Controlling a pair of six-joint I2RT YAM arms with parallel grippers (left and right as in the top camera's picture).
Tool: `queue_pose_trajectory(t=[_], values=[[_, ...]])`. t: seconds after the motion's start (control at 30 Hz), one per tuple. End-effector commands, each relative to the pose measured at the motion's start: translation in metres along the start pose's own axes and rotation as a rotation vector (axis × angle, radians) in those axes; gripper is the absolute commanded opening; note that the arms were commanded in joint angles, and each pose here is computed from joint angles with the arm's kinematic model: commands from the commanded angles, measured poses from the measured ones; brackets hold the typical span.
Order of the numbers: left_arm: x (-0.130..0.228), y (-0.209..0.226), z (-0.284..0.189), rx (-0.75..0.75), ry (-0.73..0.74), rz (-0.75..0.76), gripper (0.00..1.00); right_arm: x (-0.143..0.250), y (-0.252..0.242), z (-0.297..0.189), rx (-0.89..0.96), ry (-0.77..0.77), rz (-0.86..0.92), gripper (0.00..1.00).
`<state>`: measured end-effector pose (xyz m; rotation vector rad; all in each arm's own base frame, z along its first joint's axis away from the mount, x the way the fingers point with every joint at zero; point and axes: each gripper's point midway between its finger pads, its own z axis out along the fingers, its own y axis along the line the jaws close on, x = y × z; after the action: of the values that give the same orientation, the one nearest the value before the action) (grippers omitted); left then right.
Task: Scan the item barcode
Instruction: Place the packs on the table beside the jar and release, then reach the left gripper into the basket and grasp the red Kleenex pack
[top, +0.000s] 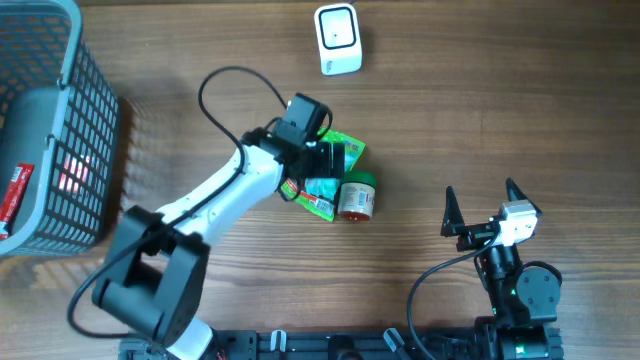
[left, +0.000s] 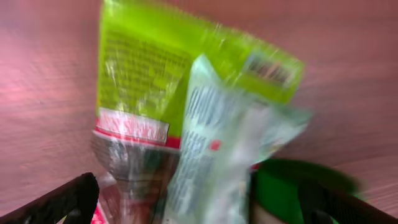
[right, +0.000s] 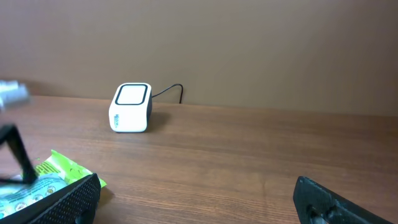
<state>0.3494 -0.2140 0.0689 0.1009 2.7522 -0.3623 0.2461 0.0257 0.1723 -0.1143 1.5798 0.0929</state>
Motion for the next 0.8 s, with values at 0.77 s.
queue_pose_trajectory(t=[0.77], values=[[-0.072,0.420,-0.378,-0.754,-0.518,-0.575,1.00,-0.001,0.001,0.000,-0.008,-0.005,-0.012,1.00]])
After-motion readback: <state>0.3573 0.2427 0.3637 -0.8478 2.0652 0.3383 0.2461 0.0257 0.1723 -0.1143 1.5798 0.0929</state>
